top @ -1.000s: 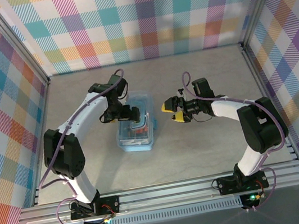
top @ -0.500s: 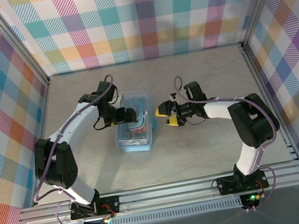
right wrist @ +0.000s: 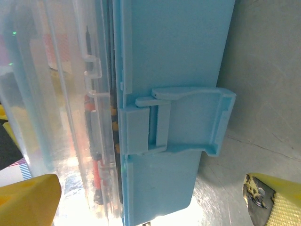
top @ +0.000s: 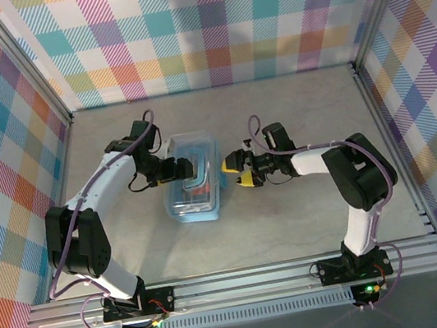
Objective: Pack the tool kit
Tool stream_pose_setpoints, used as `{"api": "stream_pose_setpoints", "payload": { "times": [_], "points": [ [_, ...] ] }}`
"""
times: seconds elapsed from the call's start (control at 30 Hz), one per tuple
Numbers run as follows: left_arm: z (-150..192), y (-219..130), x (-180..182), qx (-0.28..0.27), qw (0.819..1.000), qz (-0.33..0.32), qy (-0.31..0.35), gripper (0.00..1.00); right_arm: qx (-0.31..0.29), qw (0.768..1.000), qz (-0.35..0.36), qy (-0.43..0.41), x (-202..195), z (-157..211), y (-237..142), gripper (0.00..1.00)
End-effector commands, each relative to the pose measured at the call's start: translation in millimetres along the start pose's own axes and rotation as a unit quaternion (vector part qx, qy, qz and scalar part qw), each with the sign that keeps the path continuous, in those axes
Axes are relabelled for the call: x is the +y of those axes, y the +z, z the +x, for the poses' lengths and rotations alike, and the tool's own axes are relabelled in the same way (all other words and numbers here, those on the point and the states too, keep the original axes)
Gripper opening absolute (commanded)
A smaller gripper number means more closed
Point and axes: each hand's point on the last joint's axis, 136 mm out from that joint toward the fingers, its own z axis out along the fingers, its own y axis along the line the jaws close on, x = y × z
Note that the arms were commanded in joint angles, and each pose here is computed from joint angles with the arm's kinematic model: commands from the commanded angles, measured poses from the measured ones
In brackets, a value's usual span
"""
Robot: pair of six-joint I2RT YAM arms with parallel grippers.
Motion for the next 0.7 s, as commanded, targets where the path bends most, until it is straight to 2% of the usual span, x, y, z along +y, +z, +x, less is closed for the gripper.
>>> {"api": "stream_pose_setpoints", "payload": {
  "times": [0.0, 0.3, 0.67],
  "points": [
    [40, 13, 34, 0.078, 0.995, -0.043, -0.038, 0.81, -0.009, 1.000, -0.018, -0.012, 10, -10, 9, 0.99],
    [43, 15, 47, 0.080, 0.994, -0.057, -0.054, 0.80, -0.042, 0.999, -0.022, 0.019, 8, -19, 21, 0.99],
    [42, 13, 48, 0.077, 0.994, -0.043, -0.064, 0.78, -0.076, 0.995, -0.020, 0.063, -2, -26, 28, 0.99]
  ]
}}
